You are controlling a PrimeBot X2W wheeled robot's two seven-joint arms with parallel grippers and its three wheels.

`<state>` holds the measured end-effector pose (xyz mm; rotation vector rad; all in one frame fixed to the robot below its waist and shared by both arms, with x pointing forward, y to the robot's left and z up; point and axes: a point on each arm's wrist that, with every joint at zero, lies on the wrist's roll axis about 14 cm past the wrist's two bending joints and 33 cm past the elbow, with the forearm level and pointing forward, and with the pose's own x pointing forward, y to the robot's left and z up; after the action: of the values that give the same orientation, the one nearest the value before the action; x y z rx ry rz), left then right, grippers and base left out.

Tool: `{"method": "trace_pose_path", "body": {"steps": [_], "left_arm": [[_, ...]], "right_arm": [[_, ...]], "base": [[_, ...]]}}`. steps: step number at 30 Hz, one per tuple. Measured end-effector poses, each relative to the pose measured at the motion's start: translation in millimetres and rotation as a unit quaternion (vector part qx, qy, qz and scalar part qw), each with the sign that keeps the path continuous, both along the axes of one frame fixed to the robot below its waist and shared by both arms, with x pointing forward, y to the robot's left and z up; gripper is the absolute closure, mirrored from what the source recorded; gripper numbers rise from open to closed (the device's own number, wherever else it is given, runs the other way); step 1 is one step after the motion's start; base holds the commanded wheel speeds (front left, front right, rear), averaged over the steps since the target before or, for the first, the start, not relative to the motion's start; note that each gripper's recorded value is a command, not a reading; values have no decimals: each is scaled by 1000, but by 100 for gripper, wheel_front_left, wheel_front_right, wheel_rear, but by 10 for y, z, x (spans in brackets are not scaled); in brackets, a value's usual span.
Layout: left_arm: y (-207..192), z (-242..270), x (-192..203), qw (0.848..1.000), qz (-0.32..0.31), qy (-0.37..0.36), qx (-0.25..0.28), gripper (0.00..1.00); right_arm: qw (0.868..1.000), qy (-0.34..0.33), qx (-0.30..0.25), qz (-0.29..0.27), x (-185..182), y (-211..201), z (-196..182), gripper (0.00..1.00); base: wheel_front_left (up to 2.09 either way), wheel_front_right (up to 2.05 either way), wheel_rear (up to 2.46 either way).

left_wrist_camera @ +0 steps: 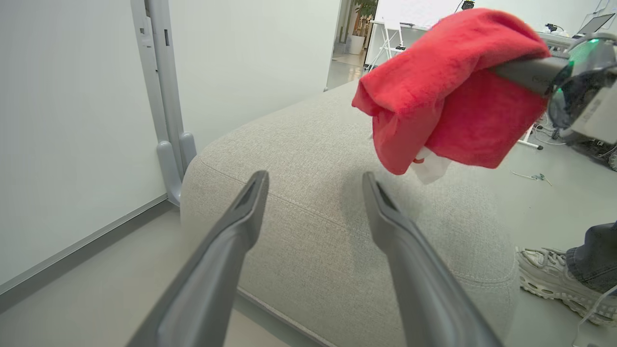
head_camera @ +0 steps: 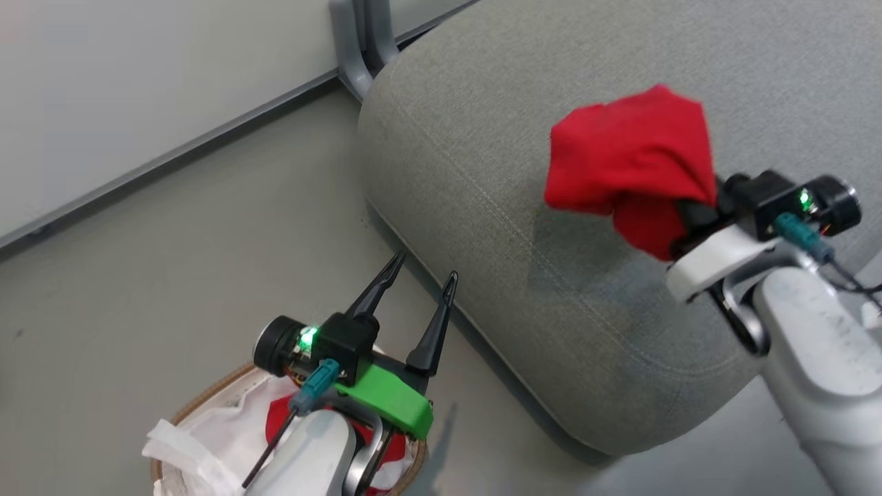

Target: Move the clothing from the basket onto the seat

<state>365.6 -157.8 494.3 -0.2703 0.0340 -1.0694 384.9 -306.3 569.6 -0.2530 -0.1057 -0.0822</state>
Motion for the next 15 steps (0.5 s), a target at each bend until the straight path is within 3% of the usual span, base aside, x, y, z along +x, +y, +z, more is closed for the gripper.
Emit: {"method": "trace_pose_path", "body": {"steps": [8,15], "left_arm": [[135,-247,339,999,28,17,2,0],[248,-498,625,998,49,29,5,0]], "right_arm": [[996,-15,-84,-1,706,-305,390,100],[994,5,-104,-29,1267,-603,302,100]], "base": [[0,0,0],[0,0,0]]}}
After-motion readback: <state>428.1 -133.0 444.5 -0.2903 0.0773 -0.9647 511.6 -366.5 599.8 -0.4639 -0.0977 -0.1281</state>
